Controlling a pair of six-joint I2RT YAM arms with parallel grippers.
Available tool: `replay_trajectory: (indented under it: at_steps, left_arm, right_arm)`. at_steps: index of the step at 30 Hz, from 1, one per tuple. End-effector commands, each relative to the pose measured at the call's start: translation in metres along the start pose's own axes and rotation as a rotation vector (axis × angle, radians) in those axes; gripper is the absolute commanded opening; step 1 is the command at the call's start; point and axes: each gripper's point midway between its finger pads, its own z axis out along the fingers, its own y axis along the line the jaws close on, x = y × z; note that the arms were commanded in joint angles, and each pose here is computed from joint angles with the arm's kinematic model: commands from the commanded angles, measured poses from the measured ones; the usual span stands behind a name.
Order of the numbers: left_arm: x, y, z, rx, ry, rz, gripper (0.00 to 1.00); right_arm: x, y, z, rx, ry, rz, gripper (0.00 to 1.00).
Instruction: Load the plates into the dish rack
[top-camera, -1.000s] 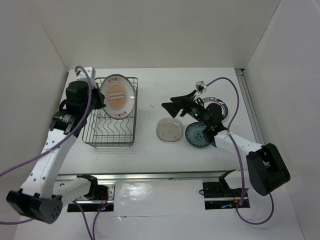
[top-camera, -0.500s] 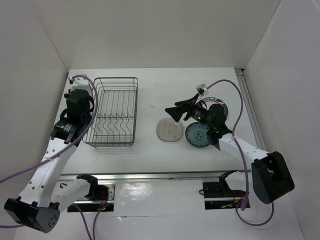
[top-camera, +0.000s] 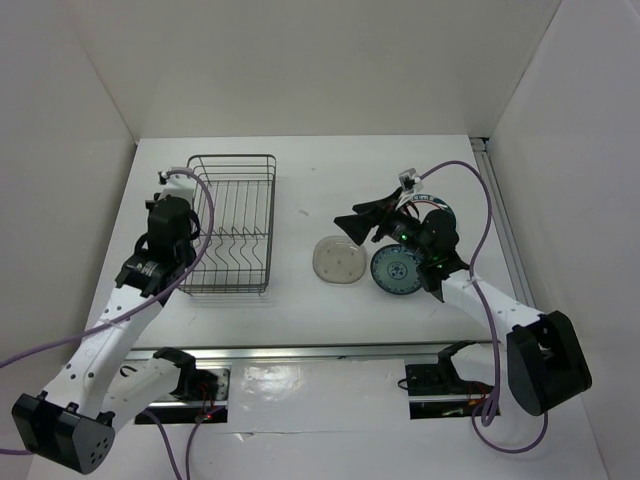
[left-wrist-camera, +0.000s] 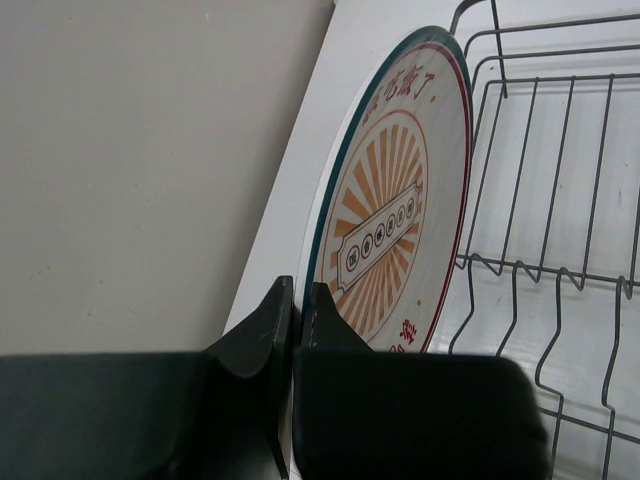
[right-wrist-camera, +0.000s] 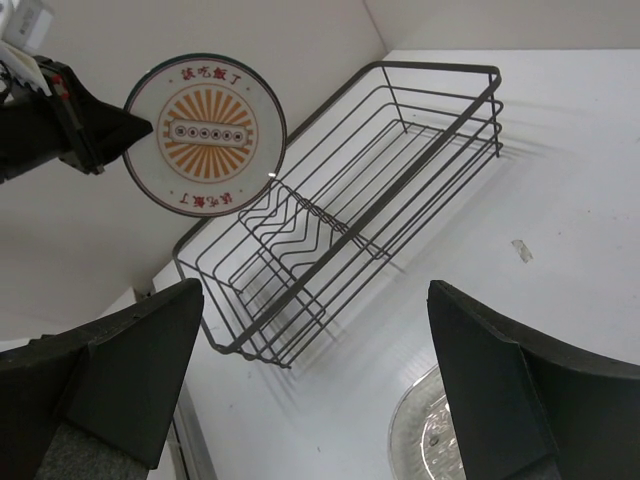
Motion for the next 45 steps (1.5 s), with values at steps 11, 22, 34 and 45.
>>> replay_trajectory:
  at_steps: [11,22,34,45]
  left_arm:
    - [-0.013,-0.016,0.009,0.009,-0.03,-0.101,0.0]
    - [0.005,-0.028,0.014,0.016,0.039,-0.13,0.25]
    - [-0.018,-0.032,0.003,0.081,0.031,-0.276,0.93]
    - [-0.062,-0.102,-0.045,0.668,0.011,-0.442,1.0]
  right_arm:
    - [-0.022,0.019,-0.007,-0.048,-0.053,-0.044,1.0]
    - [-0.018,-0.01,-0.006,0.086,-0.045,-0.029,1.0]
    - [-0.047,-0.121,-0.109,0.739,-0.239,0.088,1.0]
    - [0.018,-0.203,-0.209,1.082,-0.318,0.429,0.98]
